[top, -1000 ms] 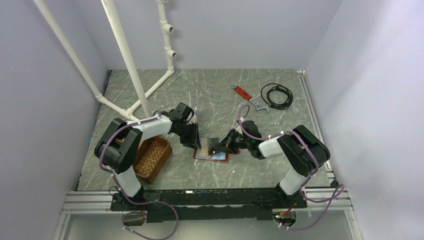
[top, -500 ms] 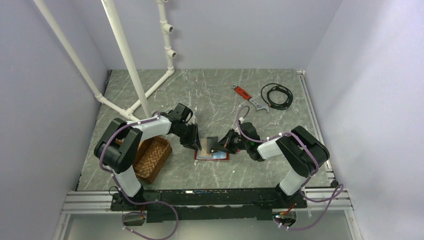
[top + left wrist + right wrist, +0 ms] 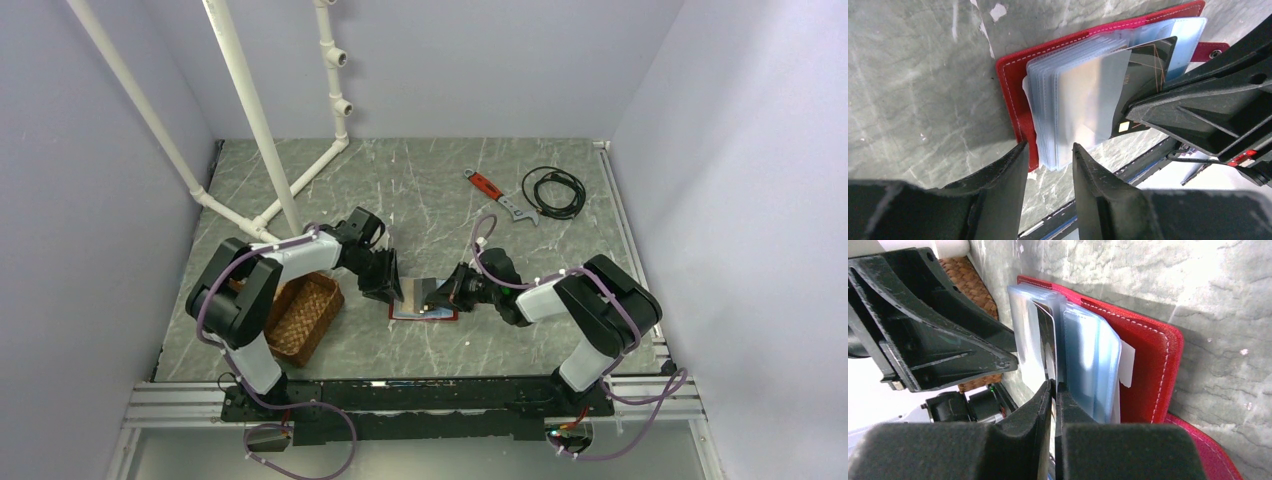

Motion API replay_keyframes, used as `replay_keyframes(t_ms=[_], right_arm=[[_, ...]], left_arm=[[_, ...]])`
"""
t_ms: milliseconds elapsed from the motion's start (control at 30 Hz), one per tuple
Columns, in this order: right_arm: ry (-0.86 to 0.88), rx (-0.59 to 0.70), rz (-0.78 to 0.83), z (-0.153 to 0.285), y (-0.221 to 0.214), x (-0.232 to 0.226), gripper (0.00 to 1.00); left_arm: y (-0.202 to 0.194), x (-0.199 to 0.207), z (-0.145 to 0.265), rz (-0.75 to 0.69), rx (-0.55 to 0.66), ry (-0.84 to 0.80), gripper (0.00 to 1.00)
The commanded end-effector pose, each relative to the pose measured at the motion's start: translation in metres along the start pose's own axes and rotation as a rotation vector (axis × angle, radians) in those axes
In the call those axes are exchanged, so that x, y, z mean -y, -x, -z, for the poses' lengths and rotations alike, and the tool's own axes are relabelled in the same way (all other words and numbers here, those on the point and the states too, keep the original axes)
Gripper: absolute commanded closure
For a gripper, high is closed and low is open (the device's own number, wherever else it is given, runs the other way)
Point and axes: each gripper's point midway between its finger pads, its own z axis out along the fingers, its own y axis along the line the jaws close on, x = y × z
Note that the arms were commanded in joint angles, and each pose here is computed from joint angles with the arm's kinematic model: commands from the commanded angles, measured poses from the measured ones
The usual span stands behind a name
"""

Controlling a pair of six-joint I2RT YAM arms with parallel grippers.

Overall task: Put the credit cards into the card holder
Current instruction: Insert the credit card into the card holder.

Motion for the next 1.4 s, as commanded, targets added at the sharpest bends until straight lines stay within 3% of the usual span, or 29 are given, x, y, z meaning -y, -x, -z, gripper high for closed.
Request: replay_keyframes(t_ms=[0, 267, 500, 633, 1000, 1167, 1367], right_arm=[[-0.11, -0.079, 0.029, 0.002, -0.02, 0.031, 0.92], [-0.127, -0.09, 0.103, 0.001, -0.015, 0.027, 0.82], [-0.113, -0.107, 0.122, -0.006, -0.012, 0.02, 0.8], [-0.099, -0.12, 0.137, -0.01, -0.014, 0.014, 0.73], [-0.082, -0.149, 0.246, -0.02, -0.02, -0.015, 0.59], [-0.105, -0.153, 0.305, -0.021, -0.021, -0.022, 0.45], [-0.15, -0.192, 0.353, -0.034, -0.03, -0.038, 0.44]], left_arm=[[0.003, 0.004, 0.019, -0.014, 0.035, -0.007, 0.57], [0.004, -0.006, 0.018, -0.004, 0.038, 0.013, 0.57], [0.001, -0.019, 0.009, -0.006, 0.02, 0.051, 0.69], [-0.001, -0.016, 0.003, -0.002, 0.006, 0.026, 0.75], [-0.002, -0.004, -0.001, -0.02, -0.008, 0.008, 0.75], [-0.002, -0.002, 0.001, -0.025, -0.007, 0.006, 0.75], [-0.005, 0.006, -0.003, -0.03, -0.018, -0.015, 0.75]])
